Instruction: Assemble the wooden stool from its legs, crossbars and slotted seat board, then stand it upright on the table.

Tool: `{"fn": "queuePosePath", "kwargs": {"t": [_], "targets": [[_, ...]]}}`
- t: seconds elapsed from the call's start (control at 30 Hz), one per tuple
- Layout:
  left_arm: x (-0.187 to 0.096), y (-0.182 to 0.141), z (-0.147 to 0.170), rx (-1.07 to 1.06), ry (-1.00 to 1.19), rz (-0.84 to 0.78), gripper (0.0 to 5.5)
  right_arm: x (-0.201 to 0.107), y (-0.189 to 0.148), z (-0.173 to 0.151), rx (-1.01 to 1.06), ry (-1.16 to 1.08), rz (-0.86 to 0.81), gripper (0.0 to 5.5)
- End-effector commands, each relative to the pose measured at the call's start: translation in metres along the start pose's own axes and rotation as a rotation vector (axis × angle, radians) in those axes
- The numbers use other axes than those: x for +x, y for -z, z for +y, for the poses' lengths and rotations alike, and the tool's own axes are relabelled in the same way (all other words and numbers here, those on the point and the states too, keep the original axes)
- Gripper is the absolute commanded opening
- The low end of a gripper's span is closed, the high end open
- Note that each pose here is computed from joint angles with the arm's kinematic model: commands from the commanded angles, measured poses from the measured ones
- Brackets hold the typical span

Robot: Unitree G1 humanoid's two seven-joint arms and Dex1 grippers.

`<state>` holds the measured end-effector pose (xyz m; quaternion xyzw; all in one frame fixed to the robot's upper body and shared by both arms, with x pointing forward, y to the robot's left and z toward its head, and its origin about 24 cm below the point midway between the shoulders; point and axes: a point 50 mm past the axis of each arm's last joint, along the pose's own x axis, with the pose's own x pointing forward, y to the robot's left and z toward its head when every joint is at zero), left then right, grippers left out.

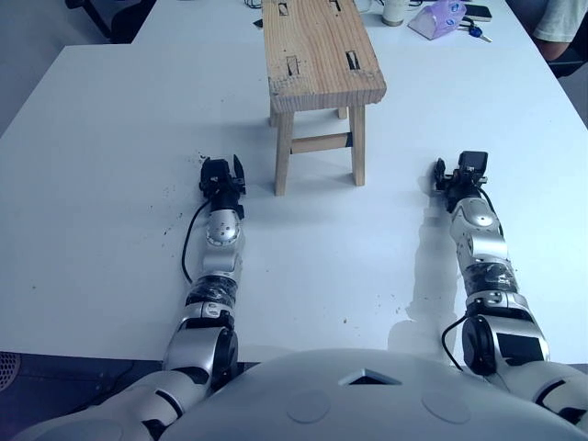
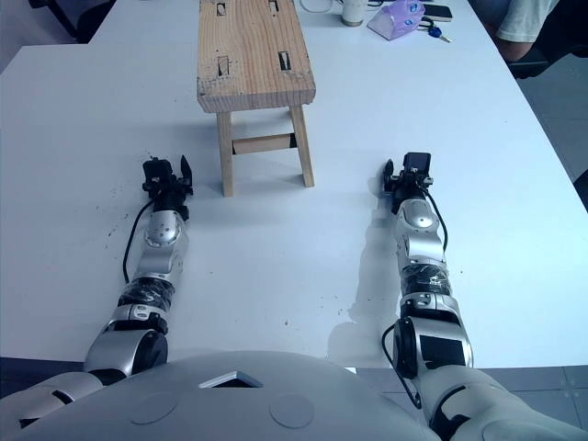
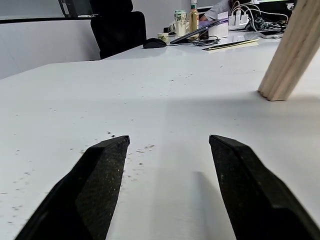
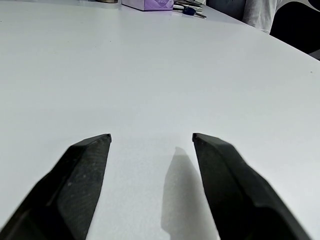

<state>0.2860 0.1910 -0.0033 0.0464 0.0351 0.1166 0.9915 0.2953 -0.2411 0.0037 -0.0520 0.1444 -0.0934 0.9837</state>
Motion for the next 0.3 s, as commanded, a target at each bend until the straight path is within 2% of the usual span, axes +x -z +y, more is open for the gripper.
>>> {"fn": "queuePosePath", "kwargs": {"t": [0.03,0.3], "targets": [[0.0057,-0.0053,0.005,0.023,-0.015,-0.014,2.98,-0.0067,0.0186,-0.0068,-0.006,0.02,0.066,3.02],[0.007,-0.0085,0.0025,0.056,0.069,-0.021,2.98,-0.0116,0.023,-0.0018,0.006,0.007,0.051,3.02]]}}
